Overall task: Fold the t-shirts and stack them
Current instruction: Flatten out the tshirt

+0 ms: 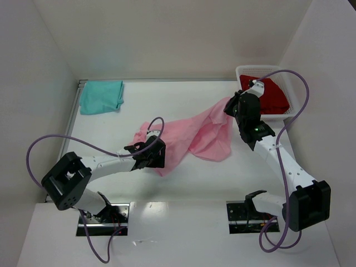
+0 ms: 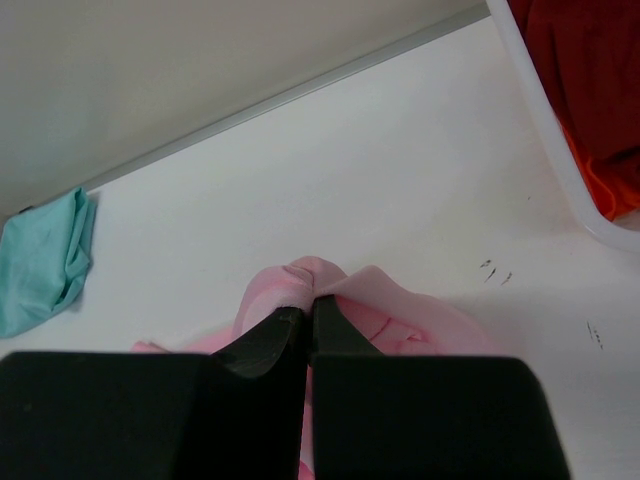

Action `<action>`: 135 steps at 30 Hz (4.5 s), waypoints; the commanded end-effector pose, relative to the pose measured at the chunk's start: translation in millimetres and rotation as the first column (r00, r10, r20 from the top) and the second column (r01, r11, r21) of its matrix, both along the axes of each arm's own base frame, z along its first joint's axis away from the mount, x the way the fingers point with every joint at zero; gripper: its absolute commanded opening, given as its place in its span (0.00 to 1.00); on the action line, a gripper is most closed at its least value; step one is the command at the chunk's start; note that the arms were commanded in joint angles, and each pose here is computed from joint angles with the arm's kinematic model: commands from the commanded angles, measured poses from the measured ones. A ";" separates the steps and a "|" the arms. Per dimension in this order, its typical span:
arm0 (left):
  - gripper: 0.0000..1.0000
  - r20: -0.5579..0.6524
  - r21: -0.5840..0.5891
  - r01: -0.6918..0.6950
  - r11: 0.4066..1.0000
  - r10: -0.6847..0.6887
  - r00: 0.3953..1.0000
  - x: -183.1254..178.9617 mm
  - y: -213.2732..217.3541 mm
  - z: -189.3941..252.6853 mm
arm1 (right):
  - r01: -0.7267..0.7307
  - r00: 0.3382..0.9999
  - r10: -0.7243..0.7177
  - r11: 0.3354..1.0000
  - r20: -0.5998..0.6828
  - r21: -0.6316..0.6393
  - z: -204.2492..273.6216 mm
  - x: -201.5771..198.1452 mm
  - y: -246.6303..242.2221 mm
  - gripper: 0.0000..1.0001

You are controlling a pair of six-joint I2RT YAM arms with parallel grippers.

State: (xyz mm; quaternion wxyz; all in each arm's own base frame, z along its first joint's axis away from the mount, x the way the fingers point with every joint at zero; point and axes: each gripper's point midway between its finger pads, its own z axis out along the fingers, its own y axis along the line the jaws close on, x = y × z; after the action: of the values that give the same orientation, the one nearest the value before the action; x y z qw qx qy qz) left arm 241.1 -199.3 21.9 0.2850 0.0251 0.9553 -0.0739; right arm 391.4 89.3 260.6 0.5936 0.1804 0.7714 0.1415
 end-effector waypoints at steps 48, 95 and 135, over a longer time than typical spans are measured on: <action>0.01 0.128 0.021 -0.020 1.000 0.017 0.992 19.2 -11.1 53.1 | 0.012 0.997 -0.013 1.000 0.076 0.007 23.6 12.1 -1.8 0.02; 0.00 0.663 -0.176 -0.251 0.952 0.304 0.685 80.8 60.9 274.2 | -0.024 0.982 0.013 0.998 0.191 0.054 80.0 24.8 8.3 0.01; 0.00 0.897 -0.365 -0.396 0.843 0.432 0.093 80.3 223.7 525.3 | -0.163 0.824 0.161 0.986 0.543 -0.045 270.4 -80.9 -11.8 0.01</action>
State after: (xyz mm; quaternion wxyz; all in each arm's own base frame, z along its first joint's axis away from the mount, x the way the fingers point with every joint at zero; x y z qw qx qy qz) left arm 340.8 3.8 510.0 0.7923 -0.1861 0.5811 -0.0027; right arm 290.7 102.8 538.8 0.7634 0.0248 0.5705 0.3017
